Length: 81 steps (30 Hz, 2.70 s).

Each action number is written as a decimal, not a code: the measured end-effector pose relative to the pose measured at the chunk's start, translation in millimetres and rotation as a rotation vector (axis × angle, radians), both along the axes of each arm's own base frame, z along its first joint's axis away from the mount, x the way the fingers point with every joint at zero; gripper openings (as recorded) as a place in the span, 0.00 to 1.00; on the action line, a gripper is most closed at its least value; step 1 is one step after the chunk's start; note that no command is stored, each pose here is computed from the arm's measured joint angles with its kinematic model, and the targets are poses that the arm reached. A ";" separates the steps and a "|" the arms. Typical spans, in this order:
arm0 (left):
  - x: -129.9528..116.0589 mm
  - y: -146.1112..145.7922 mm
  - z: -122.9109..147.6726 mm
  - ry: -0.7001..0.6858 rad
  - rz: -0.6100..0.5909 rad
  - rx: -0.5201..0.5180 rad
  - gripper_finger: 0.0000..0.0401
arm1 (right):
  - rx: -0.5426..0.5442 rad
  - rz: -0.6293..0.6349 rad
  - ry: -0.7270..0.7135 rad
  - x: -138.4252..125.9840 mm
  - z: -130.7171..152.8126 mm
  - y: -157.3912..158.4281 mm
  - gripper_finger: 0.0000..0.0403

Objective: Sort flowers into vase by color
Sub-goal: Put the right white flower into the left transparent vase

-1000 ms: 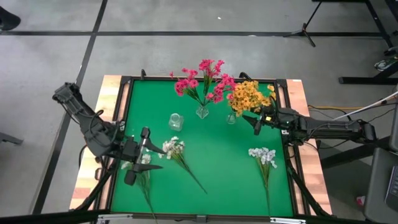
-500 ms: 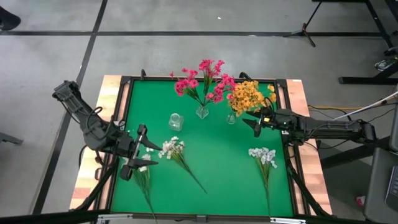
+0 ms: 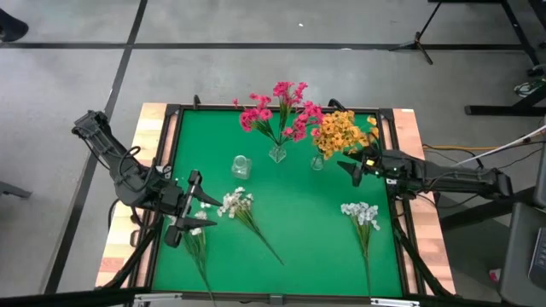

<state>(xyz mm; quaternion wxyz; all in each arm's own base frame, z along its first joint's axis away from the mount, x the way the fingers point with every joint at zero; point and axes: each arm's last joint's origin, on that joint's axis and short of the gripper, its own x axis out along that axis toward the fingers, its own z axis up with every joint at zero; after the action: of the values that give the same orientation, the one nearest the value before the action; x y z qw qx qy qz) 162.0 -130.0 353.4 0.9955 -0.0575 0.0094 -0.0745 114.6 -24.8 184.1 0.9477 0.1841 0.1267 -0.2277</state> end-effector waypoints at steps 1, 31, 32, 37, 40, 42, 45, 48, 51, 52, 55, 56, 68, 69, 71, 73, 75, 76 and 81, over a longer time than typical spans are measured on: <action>0.0 0.0 0.0 0.000 0.000 0.000 0.53 | 0.020 0.010 0.002 -1.0 -0.8 0.6 0.62; -24.8 -9.1 9.7 0.093 -0.534 -0.308 0.53 | 0.541 0.699 -0.349 -18.8 67.8 30.2 0.62; -26.5 -11.0 9.6 0.097 -0.545 -0.311 0.53 | 0.525 0.722 -0.388 -18.4 72.2 32.5 0.62; -31.7 -15.7 9.9 0.074 -0.542 -0.268 0.53 | 0.417 0.825 -0.570 -11.8 91.6 49.1 0.62; -32.7 -16.2 10.4 0.045 -0.517 -0.225 0.53 | 0.409 0.868 -0.563 0.9 91.0 66.3 0.62; -32.6 -16.0 10.5 0.035 -0.504 -0.207 0.53 | 0.432 0.887 -0.497 10.5 89.0 81.0 0.62; -32.4 -15.8 10.6 0.032 -0.501 -0.202 0.53 | 0.470 0.904 -0.357 23.0 89.2 107.1 0.62; -32.3 -15.8 10.6 0.032 -0.499 -0.202 0.53 | 0.529 0.898 -0.145 28.5 92.1 134.6 0.62; -32.4 -15.8 10.5 0.032 -0.500 -0.202 0.53 | 0.586 0.806 0.091 27.0 95.7 157.7 0.62; -32.4 -15.8 10.6 0.032 -0.499 -0.202 0.53 | 0.606 0.754 0.170 26.3 95.7 163.6 0.62; -32.4 -15.8 10.5 0.032 -0.500 -0.202 0.53 | 0.690 0.568 0.336 24.9 96.3 180.0 0.62; -32.4 -15.8 10.5 0.032 -0.500 -0.202 0.53 | 0.722 0.503 0.378 24.2 95.7 185.6 0.62; -32.4 -15.9 9.7 0.039 -0.501 -0.196 0.53 | 0.899 -0.148 0.854 25.1 38.5 233.2 0.62; -32.4 -15.9 9.6 0.040 -0.501 -0.196 0.53 | 0.901 -0.177 0.884 26.1 32.6 236.1 0.62; -32.4 -15.9 9.6 0.040 -0.501 -0.196 0.53 | 0.902 -0.228 0.942 27.8 21.6 241.1 0.62; -32.4 -15.9 9.6 0.040 -0.501 -0.196 0.53 | 0.898 -0.275 0.994 28.8 11.6 245.1 0.62; -32.4 -15.9 9.6 0.040 -0.501 -0.195 0.53 | 0.883 -0.311 1.005 30.1 4.1 247.4 0.62; -32.4 -15.9 9.6 0.039 -0.501 -0.192 0.53 | 0.873 -0.324 0.998 31.0 1.1 248.0 0.62; -32.4 -15.9 9.6 0.030 -0.501 -0.172 0.53 | 0.826 -0.375 0.954 36.4 -11.3 249.0 0.62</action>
<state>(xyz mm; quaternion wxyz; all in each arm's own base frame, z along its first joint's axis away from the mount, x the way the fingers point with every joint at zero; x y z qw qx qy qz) 129.6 -145.9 363.1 0.9372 -0.1387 0.0318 -0.3185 151.1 224.2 172.8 0.5833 0.4305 0.5757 -0.3781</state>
